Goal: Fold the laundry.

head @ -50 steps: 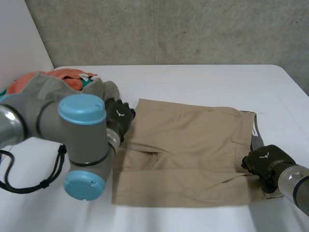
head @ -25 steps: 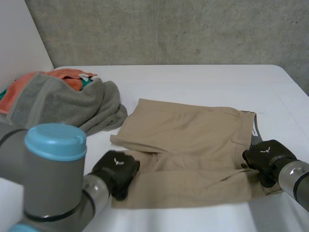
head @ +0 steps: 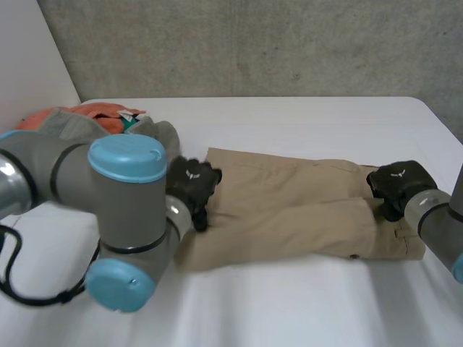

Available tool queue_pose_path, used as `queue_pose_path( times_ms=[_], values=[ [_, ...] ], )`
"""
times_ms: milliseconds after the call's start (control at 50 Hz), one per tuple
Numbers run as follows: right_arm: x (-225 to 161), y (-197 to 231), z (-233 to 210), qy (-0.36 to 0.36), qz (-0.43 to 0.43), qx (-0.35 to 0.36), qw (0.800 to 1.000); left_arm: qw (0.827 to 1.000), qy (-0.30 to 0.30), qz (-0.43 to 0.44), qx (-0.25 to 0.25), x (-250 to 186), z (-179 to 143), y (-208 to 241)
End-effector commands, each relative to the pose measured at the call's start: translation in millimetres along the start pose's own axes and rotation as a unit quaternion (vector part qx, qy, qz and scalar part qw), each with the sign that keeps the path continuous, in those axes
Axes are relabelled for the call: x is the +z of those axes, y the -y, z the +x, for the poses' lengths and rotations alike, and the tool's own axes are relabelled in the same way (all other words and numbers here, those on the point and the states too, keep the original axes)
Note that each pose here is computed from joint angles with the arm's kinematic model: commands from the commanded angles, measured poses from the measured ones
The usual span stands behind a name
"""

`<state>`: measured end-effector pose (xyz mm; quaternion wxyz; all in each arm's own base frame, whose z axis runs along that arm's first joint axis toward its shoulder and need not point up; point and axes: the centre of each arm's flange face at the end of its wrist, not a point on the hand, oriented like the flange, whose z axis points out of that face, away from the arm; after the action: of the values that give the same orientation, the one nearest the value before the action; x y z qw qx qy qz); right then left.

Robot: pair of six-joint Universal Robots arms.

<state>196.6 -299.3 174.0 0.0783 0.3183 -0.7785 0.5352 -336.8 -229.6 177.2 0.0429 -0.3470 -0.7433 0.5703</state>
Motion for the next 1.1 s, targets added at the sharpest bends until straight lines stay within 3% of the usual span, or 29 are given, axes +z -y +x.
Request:
queue_pose_path(
  times_ms=[20,240,420,600,700,840,960,1100],
  values=[
    [-22,1,-2,0.013,0.016,0.0,1.0,0.996,-0.024,-0.068,-0.061,-38,1,-10],
    [-29,-11,-10,0.027,0.0,-0.004,1.0,0.991,-0.047,-0.117,-0.033,-34,18,-39],
    [-27,-7,-9,0.024,0.008,-0.005,1.0,0.992,-0.064,-0.107,-0.028,-31,24,-34],
    [-15,17,2,0.007,0.047,-0.012,0.999,0.999,-0.019,0.032,-0.012,9,9,27],
    [25,24,8,-0.01,0.066,-0.01,0.998,0.994,0.032,0.104,0.019,51,-6,40],
    [76,33,18,-0.069,0.116,-0.014,0.991,0.971,0.096,0.196,0.092,105,-9,46],
    [124,34,23,-0.123,0.18,-0.016,0.976,0.951,0.134,0.26,0.099,141,-6,50],
    [149,25,16,-0.13,0.205,-0.033,0.97,0.949,0.153,0.259,0.093,155,-4,40]
  ],
)
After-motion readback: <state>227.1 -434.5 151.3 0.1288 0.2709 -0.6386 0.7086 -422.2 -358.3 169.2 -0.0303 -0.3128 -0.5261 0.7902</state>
